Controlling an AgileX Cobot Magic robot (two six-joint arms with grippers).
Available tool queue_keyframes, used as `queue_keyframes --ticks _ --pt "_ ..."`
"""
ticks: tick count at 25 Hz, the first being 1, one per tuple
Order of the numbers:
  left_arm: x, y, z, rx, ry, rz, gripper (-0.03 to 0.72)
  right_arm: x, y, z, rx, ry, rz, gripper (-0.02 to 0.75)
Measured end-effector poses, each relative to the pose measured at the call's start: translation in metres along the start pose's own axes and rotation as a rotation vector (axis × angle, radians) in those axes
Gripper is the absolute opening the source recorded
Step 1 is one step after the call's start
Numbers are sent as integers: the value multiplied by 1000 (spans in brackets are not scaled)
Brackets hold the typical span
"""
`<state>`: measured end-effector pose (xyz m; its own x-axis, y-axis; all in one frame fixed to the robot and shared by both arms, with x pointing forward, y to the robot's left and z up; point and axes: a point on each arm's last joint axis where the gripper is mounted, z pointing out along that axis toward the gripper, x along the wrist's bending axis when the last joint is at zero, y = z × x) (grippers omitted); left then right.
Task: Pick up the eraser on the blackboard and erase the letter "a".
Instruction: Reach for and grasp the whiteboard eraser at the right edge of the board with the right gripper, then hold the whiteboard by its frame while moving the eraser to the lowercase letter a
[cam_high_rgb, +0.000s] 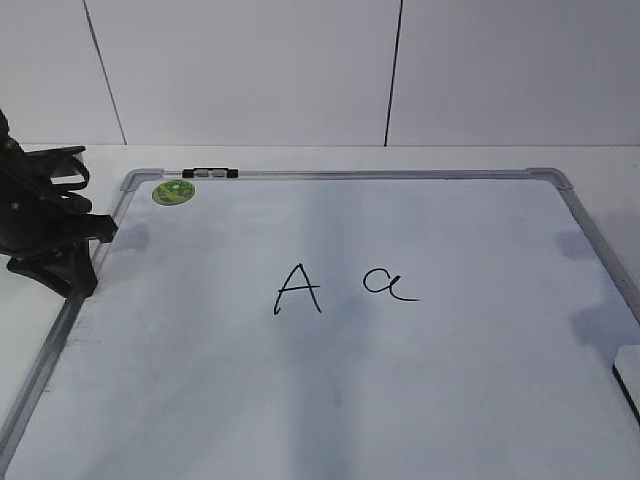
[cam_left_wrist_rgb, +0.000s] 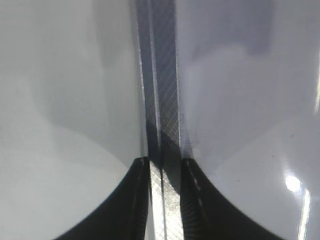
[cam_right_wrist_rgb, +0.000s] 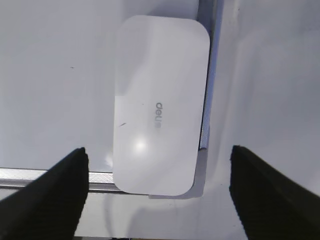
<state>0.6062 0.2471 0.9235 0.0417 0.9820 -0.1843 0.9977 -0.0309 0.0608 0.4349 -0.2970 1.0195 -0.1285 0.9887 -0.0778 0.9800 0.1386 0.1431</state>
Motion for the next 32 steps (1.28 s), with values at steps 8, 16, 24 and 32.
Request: queue_keyframes --ticks 8,16,24,32 --pt "0 0 0 0 0 0 131 0 16 33 103 10 8 679" --pt "0 0 0 3 0 0 131 1 26 47 103 12 18 679" --pt "0 0 0 4 0 0 131 3 16 66 109 15 34 679" --pt "0 0 0 4 0 0 131 3 16 69 78 9 34 679"
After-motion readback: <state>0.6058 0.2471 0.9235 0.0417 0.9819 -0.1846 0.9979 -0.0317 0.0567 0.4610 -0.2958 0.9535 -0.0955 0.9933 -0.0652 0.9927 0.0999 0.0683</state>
